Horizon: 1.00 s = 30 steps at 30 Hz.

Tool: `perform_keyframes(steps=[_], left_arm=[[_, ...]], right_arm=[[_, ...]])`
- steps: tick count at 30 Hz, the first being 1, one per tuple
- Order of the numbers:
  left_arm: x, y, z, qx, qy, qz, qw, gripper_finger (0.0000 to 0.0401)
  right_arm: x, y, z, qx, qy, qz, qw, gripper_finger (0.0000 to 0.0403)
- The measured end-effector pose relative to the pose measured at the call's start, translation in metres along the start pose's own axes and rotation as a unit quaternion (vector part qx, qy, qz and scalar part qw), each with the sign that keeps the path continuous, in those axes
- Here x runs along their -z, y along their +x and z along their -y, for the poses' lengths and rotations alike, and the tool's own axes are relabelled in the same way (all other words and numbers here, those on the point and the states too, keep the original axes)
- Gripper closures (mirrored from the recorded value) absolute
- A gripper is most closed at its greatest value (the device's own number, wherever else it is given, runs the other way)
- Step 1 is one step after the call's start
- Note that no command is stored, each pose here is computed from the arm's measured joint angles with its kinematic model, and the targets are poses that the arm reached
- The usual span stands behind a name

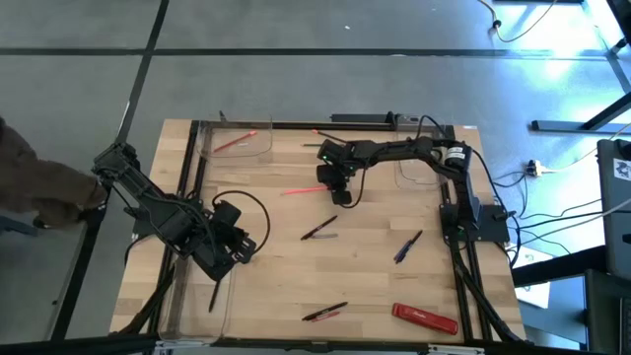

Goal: Sort crayons/erasers/pens/pencils in bins
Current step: Put the pink pencil into the top left transparent bin

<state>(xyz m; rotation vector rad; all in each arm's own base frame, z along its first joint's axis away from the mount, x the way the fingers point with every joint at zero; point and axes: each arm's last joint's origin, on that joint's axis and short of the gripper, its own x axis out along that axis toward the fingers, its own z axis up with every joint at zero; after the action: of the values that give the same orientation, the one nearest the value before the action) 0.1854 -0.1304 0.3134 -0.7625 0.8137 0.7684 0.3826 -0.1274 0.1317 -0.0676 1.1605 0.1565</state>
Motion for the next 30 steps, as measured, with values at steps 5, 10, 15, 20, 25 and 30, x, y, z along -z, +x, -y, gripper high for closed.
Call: perform_keyframes(steps=[5, 10, 15, 20, 25, 30], left_arm=[[-0.001, 0.0, 0.0, -0.001, 0.0, 0.002, 1.0, 0.033], [-0.008, 0.003, -0.004, -0.025, 0.013, 0.043, 0.999, 0.0327], [-0.02, 0.009, -0.006, -0.054, 0.077, 0.047, 0.994, 0.0332], [-0.038, 0.018, -0.008, -0.084, 0.168, 0.047, 0.981, 0.0338], [-0.055, 0.026, -0.011, -0.117, 0.283, 0.049, 0.951, 0.0351], [-0.069, 0.033, -0.014, -0.143, 0.353, 0.037, 0.924, 0.0367]], right_arm=[[-0.013, -0.013, 0.002, -0.008, 0.002, -0.008, 1.0, 0.0364], [-0.027, -0.032, 0.005, -0.011, 0.004, -0.013, 1.0, 0.0365], [-0.043, -0.055, 0.007, -0.01, 0.004, -0.012, 1.0, 0.0364], [-0.06, -0.078, 0.007, -0.005, 0.0, -0.001, 1.0, 0.0364], [-0.077, -0.093, -0.002, 0.02, -0.019, 0.009, 1.0, 0.0364], [-0.09, -0.102, -0.016, 0.039, -0.039, 0.012, 0.998, 0.0364]])
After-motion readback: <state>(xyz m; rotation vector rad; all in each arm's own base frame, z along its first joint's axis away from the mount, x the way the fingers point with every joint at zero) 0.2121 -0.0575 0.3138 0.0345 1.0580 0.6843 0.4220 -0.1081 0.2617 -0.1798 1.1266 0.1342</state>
